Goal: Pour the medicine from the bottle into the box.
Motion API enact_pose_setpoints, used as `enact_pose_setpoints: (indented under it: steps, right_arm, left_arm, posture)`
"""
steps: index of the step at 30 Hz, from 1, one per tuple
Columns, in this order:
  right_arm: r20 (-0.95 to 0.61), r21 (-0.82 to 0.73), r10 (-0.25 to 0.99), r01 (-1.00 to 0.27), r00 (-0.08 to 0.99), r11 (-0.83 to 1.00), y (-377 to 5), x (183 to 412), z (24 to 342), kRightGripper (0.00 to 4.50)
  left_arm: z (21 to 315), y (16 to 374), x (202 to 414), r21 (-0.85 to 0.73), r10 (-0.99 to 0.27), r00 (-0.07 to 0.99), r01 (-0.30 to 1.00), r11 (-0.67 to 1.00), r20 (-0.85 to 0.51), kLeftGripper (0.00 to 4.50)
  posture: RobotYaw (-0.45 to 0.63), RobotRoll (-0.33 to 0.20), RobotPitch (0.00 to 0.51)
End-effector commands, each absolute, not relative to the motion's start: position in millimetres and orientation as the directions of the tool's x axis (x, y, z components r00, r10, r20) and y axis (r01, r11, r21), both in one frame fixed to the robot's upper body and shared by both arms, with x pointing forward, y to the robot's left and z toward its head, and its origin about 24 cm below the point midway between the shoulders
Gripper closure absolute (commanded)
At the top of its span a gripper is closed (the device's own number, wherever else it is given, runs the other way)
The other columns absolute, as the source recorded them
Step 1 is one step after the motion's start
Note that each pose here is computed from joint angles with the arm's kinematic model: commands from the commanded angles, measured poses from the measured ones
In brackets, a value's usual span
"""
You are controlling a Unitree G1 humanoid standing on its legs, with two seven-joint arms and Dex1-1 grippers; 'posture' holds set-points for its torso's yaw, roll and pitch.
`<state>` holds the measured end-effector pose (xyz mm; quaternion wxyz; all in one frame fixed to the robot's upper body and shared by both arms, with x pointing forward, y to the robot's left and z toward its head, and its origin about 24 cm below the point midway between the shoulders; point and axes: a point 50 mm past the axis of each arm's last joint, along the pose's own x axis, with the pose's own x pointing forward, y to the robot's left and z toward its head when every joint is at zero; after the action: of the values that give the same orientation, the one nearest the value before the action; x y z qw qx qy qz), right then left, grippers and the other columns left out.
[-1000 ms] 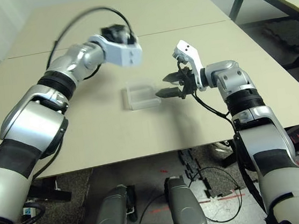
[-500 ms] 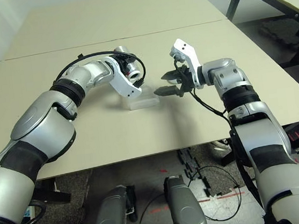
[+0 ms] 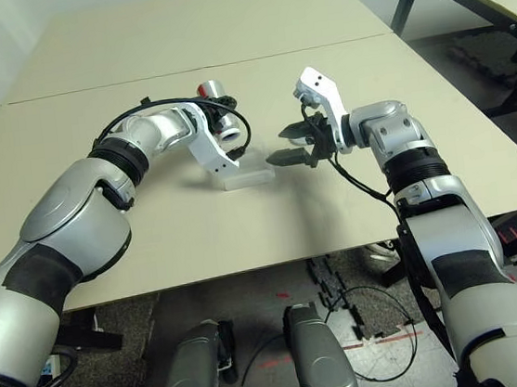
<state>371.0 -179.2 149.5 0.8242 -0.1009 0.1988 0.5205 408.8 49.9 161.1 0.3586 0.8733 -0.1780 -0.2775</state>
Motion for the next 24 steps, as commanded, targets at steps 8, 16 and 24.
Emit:
enact_pose_setpoints:
  steps: [8,16,24]
  right_arm:
    - [-0.440,0.044,0.810,-0.892,0.386,0.449,-184.2,369.9,147.1,0.00]
    - [-0.460,0.063,0.812,-0.898,0.360,0.434,-187.5,366.8,145.0,0.00]
    - [-0.473,0.086,0.820,-0.909,0.323,0.408,-186.5,363.5,143.4,0.00]
  left_arm:
    - [189.1,95.0,426.2,0.515,-0.423,0.887,0.455,0.726,-0.188,1.94]
    - [115.3,145.4,414.0,-0.100,-0.201,0.924,0.178,0.979,-0.324,1.94]
    - [88.7,161.2,404.2,-0.107,-0.119,0.910,0.083,0.991,-0.398,1.94]
  posture:
    - [-0.01,0.000,0.075]
    - [0.00,0.000,0.072]
    - [0.00,0.000,0.071]
